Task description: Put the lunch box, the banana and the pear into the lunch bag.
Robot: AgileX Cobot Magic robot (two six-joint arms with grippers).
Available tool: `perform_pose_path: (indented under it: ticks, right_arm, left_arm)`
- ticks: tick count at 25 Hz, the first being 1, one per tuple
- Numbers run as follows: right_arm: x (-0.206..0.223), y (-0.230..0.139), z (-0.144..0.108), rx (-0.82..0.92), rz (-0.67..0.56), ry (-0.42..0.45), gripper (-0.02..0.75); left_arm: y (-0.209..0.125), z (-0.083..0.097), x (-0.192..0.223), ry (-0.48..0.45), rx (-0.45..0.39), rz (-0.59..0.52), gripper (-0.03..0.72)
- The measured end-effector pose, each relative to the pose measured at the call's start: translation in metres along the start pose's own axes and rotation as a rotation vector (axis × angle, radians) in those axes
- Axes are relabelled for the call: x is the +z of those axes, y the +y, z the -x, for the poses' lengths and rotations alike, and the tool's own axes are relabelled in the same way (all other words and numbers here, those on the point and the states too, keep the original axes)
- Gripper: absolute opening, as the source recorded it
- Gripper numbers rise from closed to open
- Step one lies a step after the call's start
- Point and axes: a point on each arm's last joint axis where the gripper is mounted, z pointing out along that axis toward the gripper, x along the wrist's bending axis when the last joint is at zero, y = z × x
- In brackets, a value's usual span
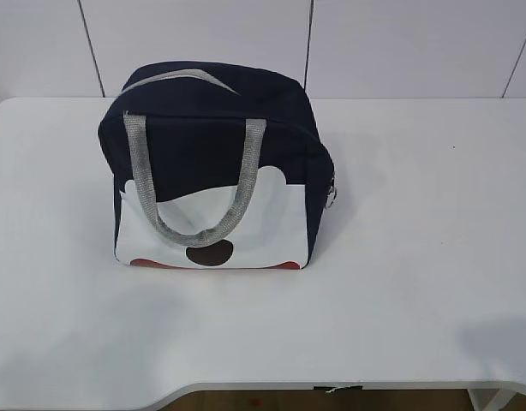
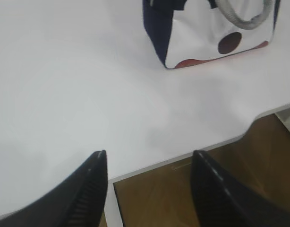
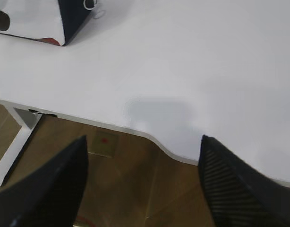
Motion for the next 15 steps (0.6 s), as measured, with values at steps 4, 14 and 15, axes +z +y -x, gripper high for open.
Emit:
perform_pose_path:
  ticks: [4,14,15]
  right_arm:
    - [0.0010,0.0007,-0.0008,0.053,-0.006,-0.086,0.577]
    - [0.0009,0.0006,-0.0008,0.050,-0.006,-0.081,0.577]
    - [0.0008,0.0005,-0.0007,0.045,-0.005,-0.072,0.577]
  left_arm:
    - [-0.0003,0.0010,-0.0006,0.103,-0.058,0.001,0.423]
    - [-0.0007,0.0030,-0.0013,0.294,-0.165,0.002,0.421]
    - [-0.0008,0.0030,-0.0013,0.303,-0.170,0.002,0.419]
